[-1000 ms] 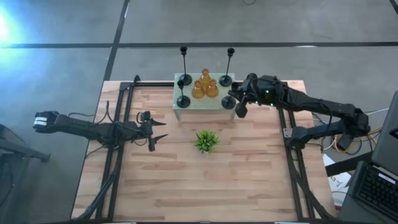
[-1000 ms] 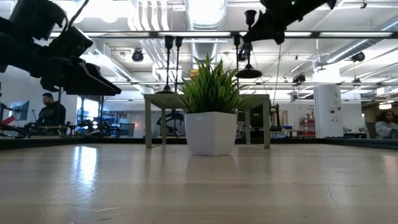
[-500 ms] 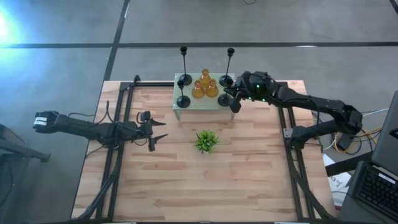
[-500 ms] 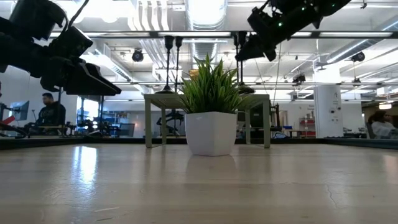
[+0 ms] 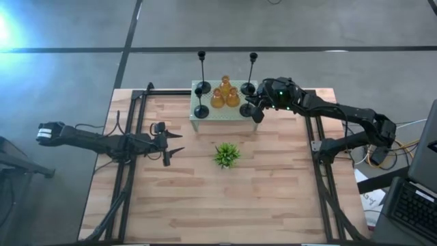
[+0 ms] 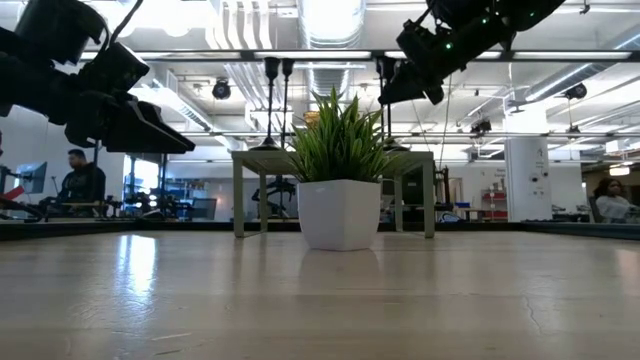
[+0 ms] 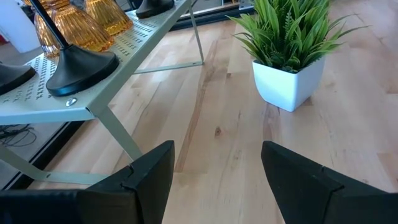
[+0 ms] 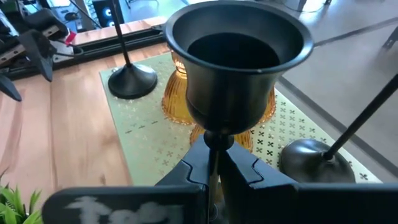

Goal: Pick & Place candle stick holders
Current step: Put the black candle holder on the shelf

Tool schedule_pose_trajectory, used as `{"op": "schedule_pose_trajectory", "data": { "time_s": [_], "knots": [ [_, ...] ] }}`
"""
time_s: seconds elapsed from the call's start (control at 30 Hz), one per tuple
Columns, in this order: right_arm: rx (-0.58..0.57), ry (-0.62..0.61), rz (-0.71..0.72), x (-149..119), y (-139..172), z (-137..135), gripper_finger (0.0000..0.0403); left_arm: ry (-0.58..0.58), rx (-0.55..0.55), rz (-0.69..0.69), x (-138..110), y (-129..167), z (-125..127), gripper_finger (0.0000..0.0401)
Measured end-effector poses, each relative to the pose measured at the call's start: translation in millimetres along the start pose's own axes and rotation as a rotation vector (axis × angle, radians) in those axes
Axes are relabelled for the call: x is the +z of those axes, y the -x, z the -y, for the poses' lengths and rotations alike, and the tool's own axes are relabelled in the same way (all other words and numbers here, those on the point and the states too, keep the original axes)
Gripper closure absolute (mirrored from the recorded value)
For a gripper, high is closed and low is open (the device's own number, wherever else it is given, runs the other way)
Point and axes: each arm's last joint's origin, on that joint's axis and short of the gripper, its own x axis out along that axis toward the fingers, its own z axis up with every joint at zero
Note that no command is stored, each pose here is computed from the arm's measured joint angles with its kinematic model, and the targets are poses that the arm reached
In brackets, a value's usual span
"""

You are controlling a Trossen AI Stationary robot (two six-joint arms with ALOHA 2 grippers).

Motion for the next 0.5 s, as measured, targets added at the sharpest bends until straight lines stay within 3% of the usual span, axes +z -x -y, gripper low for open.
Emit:
{"op": "schedule_pose_trajectory", "data": {
  "time_s": [0.2,0.5],
  "knots": [
    [0.0,0.0,-0.004,-0.6,-1.1,0.1,0.0387,0.0,0.0,0.0,0.0,0.0,0.0,0.0156],
    [0.0,-0.023,-0.01,-1.3,-1.1,0.1,0.0344,0.0,0.0,0.0,0.0,0.0,0.0,0.0156]
  ]
}}
